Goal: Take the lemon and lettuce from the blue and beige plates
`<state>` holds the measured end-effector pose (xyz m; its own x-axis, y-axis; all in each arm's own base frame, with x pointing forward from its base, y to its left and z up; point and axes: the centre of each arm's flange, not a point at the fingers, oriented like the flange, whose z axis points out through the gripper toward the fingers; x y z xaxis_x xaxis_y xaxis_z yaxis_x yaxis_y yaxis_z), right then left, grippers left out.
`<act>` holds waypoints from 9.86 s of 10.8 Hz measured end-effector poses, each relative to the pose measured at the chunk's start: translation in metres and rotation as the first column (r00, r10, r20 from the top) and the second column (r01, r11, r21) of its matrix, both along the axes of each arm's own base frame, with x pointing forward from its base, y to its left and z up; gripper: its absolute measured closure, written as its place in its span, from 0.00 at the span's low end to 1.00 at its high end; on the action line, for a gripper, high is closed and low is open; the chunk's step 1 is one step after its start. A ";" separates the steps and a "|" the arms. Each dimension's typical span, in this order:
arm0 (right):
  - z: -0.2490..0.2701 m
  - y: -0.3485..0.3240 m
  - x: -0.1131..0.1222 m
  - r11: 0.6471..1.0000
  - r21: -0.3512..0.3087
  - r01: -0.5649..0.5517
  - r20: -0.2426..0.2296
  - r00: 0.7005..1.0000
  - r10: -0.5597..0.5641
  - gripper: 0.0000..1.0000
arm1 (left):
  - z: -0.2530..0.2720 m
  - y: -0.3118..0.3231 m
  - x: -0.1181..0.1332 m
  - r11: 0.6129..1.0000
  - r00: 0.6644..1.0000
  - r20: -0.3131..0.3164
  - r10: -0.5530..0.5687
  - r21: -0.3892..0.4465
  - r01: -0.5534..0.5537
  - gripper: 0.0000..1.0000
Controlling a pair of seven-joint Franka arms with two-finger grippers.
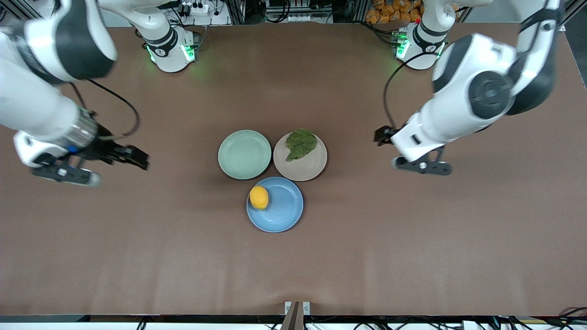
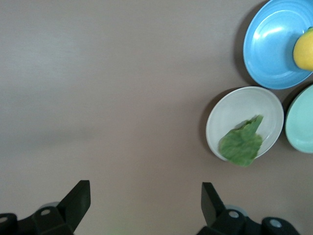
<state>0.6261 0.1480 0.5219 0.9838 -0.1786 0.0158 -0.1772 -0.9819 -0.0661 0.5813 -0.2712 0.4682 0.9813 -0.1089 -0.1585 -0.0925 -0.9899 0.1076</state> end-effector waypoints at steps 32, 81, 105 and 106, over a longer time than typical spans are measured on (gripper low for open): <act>-0.189 0.118 0.037 0.996 -0.070 -0.055 0.027 0.998 0.057 0.32 | -0.288 -0.235 -0.110 0.997 0.996 -0.051 0.072 0.044 -0.070 0.68; 0.101 -0.191 -0.056 0.988 -0.079 -0.135 -0.091 0.988 0.128 0.00 | -0.123 0.177 -0.061 0.979 0.988 0.134 0.076 0.179 -0.100 0.00; 0.122 -0.184 -0.058 0.989 -0.088 -0.120 -0.048 0.992 0.116 0.00 | 0.175 0.159 -0.039 0.991 0.967 0.237 0.090 0.077 -0.111 0.00; 0.122 -0.184 -0.058 0.989 -0.088 -0.120 -0.048 0.992 0.116 0.00 | 0.177 0.159 -0.040 0.991 0.967 0.240 0.088 0.076 -0.109 0.00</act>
